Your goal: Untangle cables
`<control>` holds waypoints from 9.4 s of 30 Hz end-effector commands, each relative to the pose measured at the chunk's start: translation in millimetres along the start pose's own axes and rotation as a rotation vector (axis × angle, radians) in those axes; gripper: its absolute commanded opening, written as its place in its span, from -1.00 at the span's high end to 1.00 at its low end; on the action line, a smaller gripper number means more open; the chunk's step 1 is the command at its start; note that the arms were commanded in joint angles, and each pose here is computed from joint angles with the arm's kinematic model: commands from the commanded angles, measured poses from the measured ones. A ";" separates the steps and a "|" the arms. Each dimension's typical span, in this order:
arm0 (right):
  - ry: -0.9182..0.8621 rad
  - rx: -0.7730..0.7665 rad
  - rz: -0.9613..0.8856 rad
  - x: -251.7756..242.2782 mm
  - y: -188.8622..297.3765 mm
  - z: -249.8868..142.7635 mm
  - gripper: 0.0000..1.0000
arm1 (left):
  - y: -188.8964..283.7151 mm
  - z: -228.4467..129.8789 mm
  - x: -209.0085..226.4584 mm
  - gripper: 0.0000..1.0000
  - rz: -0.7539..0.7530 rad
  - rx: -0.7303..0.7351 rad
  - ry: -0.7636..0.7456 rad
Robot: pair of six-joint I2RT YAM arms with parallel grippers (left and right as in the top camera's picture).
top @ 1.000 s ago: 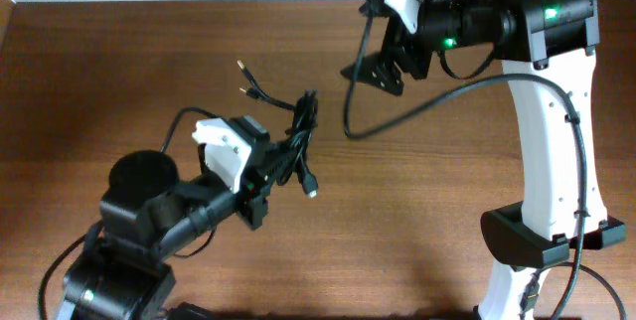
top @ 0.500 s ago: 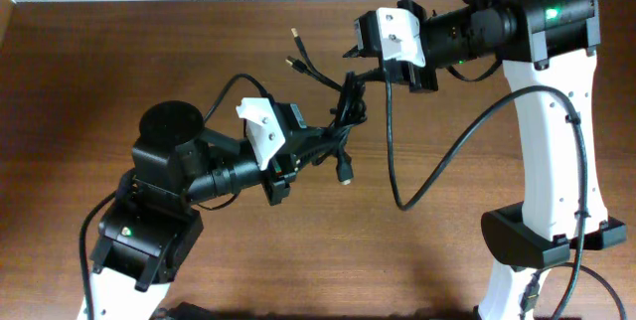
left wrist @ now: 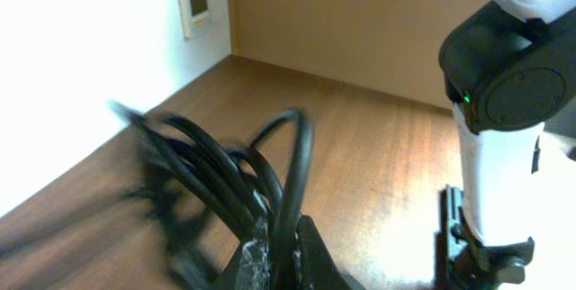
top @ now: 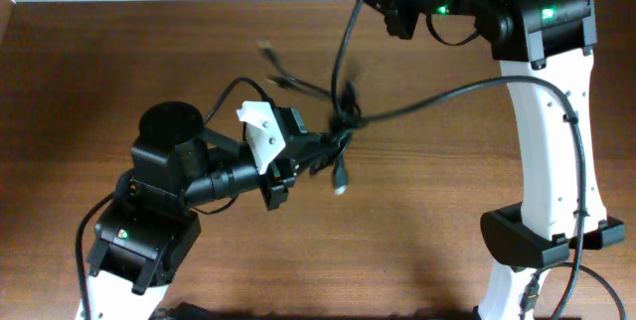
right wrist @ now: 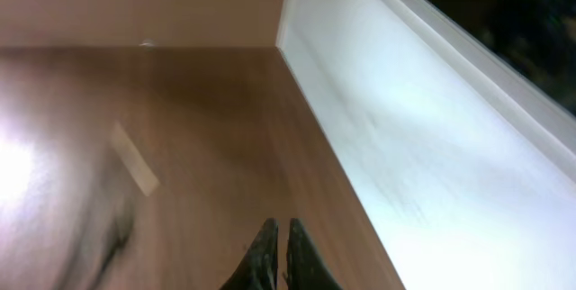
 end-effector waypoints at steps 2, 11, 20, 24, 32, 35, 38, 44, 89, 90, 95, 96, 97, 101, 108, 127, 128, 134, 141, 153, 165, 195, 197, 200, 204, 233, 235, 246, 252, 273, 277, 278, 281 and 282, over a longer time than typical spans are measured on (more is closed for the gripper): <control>-0.223 0.248 -0.325 -41.2 22.2 -34.6 0.92 | 2.2 3.5 -10.7 0.98 -0.046 -0.009 -0.018; 0.067 0.046 0.221 55.1 15.6 -15.0 -0.07 | 4.9 2.1 25.5 0.99 0.193 -0.006 -0.040; 0.210 -0.026 0.441 108.8 15.5 -12.2 0.14 | 5.2 11.3 25.9 0.97 0.199 -0.041 -0.068; 0.214 -0.008 0.453 111.6 9.8 -15.0 0.14 | 5.9 12.0 29.0 0.96 0.220 -0.045 -0.062; 0.259 0.053 0.467 104.1 -9.5 -42.6 0.17 | 8.9 17.1 5.0 0.92 0.101 -0.068 -0.069; 0.289 0.044 0.459 101.8 -10.5 -42.0 0.16 | 18.8 22.6 -9.1 0.92 0.078 -0.097 -0.080; 0.284 0.019 0.464 103.4 -10.5 -38.0 0.18 | 25.1 26.0 -15.5 0.90 0.078 -0.116 -0.098; 0.254 -0.019 0.429 93.5 -10.8 -32.7 0.92 | 24.2 23.3 -14.4 0.90 0.079 -0.105 -0.087; -0.020 -0.030 0.455 92.8 5.9 -34.1 0.17 | 105.3 29.8 107.7 1.00 0.919 -0.660 0.789; -0.007 -0.021 0.468 98.2 1.8 -31.9 0.17 | 110.9 29.8 110.4 1.00 0.938 -0.713 0.836; 0.063 0.040 0.514 120.7 -14.9 -26.7 0.17 | 113.8 26.8 118.8 1.00 0.911 -0.871 1.061; 0.095 0.039 0.526 126.0 -18.0 -24.2 0.17 | 108.2 23.8 123.2 1.00 0.889 -0.896 1.140; 0.126 0.030 0.542 131.2 -21.0 -21.9 0.16 | 101.7 21.3 126.2 1.00 0.863 -0.905 1.204; 0.234 -0.019 0.547 136.0 -29.6 -13.1 0.17 | 70.0 25.8 132.2 1.00 0.703 -0.892 1.369; 0.349 -0.057 0.453 110.1 -43.8 -17.7 0.09 | 42.3 49.9 118.6 1.00 0.478 -0.810 1.371; 0.370 -0.016 0.388 93.5 -46.4 -23.2 0.92 | 12.0 52.3 106.6 1.00 0.418 -0.732 1.334; 0.346 -0.005 0.380 90.2 -45.0 -25.8 0.92 | 11.5 50.6 107.2 1.00 0.424 -0.727 1.336; 0.207 0.032 0.348 73.9 -31.4 -40.6 0.92 | 14.1 29.2 117.0 -0.32 0.547 -0.686 1.330; 0.196 0.005 0.365 77.6 -30.5 -36.4 0.92 | 16.6 17.1 121.1 -0.96 0.751 -0.401 0.708; -0.143 -0.362 0.376 35.1 30.2 -7.2 0.92 | 7.8 -21.6 136.2 -0.67 0.864 -0.048 0.304; -0.159 0.008 0.247 29.1 12.7 -62.5 0.92 | -29.9 -33.9 127.6 -0.72 0.659 0.042 0.291; -0.187 -0.332 0.502 69.3 -33.4 -41.4 0.72 | -27.4 -32.2 131.1 -1.00 0.686 0.046 0.247; -0.162 -0.294 0.475 65.8 -37.5 -46.9 0.58 | -28.9 -34.1 128.9 -0.99 0.669 0.056 0.251; -0.162 0.075 0.350 58.5 -49.3 -103.6 0.50 | -27.3 -48.6 127.0 -0.98 0.670 0.117 0.278; -0.243 0.369 0.363 76.5 -34.3 -147.5 0.38 | -18.3 -58.5 134.3 -0.98 0.761 0.090 0.446; -0.577 0.389 0.227 134.2 -144.5 -127.7 0.92 | 105.7 -94.7 173.3 -0.98 1.098 -0.129 1.099; -0.509 0.253 0.096 72.1 -99.5 -59.8 0.92 | 95.5 -90.0 168.5 -0.98 1.009 -0.056 0.996; -0.118 0.132 0.034 54.1 41.8 1.1 0.92 | 20.1 -60.2 131.2 -0.98 0.608 0.103 0.559; -0.242 0.196 -0.166 15.8 44.1 -12.3 0.92 | -3.3 -35.7 85.9 -0.98 0.219 0.116 0.174; -0.569 0.532 -0.713 -72.0 220.0 -155.0 0.92 | 0.6 -42.2 96.8 1.00 0.303 0.133 0.230; -0.659 0.653 -0.857 -70.5 281.2 -190.5 0.92 | 3.5 -48.1 102.3 1.00 0.348 0.154 0.245; -0.670 0.675 -0.873 -68.5 292.2 -196.3 0.92 | 3.5 -47.8 102.5 1.00 0.349 0.153 0.244; -0.736 0.751 -0.985 -61.4 341.1 -217.3 0.92 | 7.4 -50.4 111.2 1.00 0.413 0.161 0.244; -0.761 0.785 -1.018 -56.5 356.3 -224.0 0.93 | 8.5 -50.8 113.7 1.00 0.431 0.162 0.242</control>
Point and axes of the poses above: each gripper's point midway between its finger pads, its own y axis back along the fingers, its own x axis along the line the jaws close on, z = x × y, the point moved 2 cm from there along y, back along the fingers, and after that the axes turned 14 degrees about y, right-handed, at the moved point
